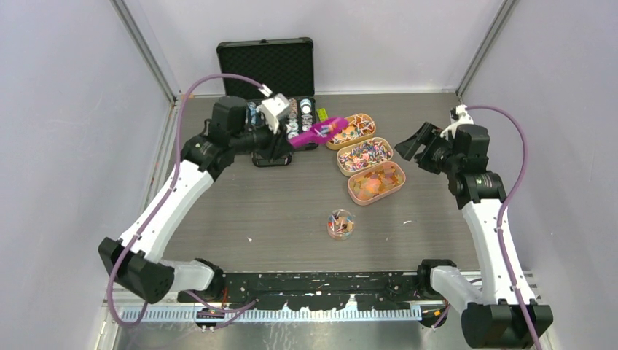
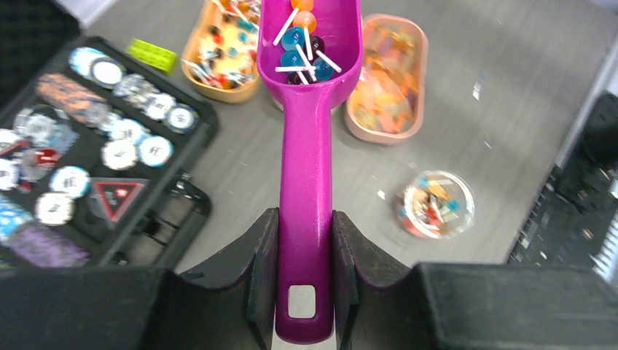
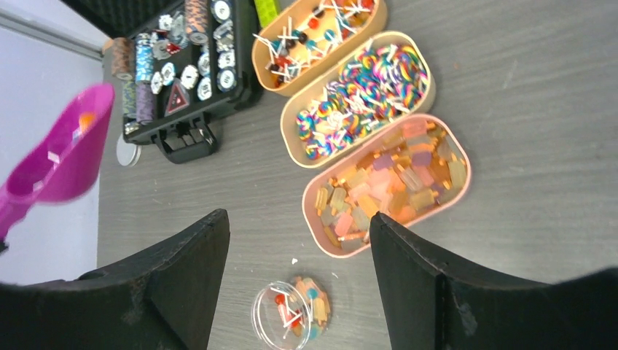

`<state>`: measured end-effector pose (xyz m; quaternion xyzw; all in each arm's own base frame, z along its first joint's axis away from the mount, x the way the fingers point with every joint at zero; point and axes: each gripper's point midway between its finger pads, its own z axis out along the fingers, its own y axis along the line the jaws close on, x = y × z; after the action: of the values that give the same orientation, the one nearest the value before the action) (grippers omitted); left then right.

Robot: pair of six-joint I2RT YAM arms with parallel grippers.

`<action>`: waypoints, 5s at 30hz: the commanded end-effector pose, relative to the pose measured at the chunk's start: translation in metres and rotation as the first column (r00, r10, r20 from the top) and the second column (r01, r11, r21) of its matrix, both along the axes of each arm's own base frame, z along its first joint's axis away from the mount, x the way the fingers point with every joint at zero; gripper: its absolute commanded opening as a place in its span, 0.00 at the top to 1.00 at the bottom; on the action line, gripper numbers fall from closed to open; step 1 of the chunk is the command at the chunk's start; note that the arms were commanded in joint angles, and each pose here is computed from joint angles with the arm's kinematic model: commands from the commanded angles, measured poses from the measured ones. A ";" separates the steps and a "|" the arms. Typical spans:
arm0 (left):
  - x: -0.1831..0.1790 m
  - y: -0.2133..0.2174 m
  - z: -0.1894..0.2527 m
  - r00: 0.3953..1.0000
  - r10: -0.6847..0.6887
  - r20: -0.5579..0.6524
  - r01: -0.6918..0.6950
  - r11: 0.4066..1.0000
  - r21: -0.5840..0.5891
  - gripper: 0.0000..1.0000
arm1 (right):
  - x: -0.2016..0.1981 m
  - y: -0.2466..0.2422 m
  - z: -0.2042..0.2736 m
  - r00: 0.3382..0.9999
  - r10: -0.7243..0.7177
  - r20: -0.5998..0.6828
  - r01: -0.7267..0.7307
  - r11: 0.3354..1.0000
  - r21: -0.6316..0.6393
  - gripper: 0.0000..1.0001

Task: Pack the candies
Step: Place the fake candies in the packing bottle, then place the spatula at the center of the board.

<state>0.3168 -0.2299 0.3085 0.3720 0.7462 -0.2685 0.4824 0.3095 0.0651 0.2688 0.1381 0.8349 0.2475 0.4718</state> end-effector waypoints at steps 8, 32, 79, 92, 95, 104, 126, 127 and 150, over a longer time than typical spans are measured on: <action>-0.117 0.001 -0.037 0.978 -0.116 -0.173 0.142 0.980 0.142 1.00 | -0.044 -0.008 -0.023 0.992 -0.090 -0.087 0.092 0.996 0.022 0.25; -0.186 0.019 -0.070 0.919 -0.168 -0.358 0.256 0.942 0.216 1.00 | -0.057 -0.009 0.003 0.998 -0.069 0.003 0.069 0.998 -0.012 0.25; -0.185 0.007 -0.082 0.845 -0.212 -0.491 0.450 0.777 0.439 1.00 | -0.059 -0.010 -0.003 0.999 -0.051 0.002 0.051 0.998 -0.040 0.16; -0.168 0.010 -0.082 0.890 -0.452 -0.064 0.432 0.788 0.439 1.00 | -0.057 -0.006 -0.007 0.999 -0.040 0.002 0.040 0.999 -0.018 0.16; -0.163 0.015 -0.094 0.889 -0.453 -0.061 0.423 0.765 0.486 1.00 | -0.058 -0.004 -0.007 1.000 -0.028 0.006 0.028 1.000 -0.012 0.16; -0.114 0.023 -0.095 0.944 -0.313 0.106 0.226 0.847 0.482 1.00 | -0.060 0.000 -0.009 1.000 -0.018 0.023 0.017 1.000 0.013 0.16; -0.014 0.020 -0.198 0.987 -0.162 0.014 0.143 0.909 0.392 0.78 | -0.072 0.014 0.009 0.998 0.030 0.061 -0.035 0.996 0.087 0.16; -0.013 0.024 -0.205 0.988 -0.156 -0.005 0.145 0.905 0.401 0.73 | -0.071 0.014 0.009 0.998 0.028 0.063 -0.033 0.996 0.087 0.16; 0.047 0.067 -0.152 0.961 0.264 0.086 -0.277 0.882 0.382 0.00 | -0.074 0.006 -0.008 1.000 -0.001 0.015 0.001 0.999 0.045 0.15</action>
<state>0.3272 -0.1779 0.0911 0.4486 0.8117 -0.0984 0.3609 0.2374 0.0768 0.2585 0.1465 0.8276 0.2822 0.4627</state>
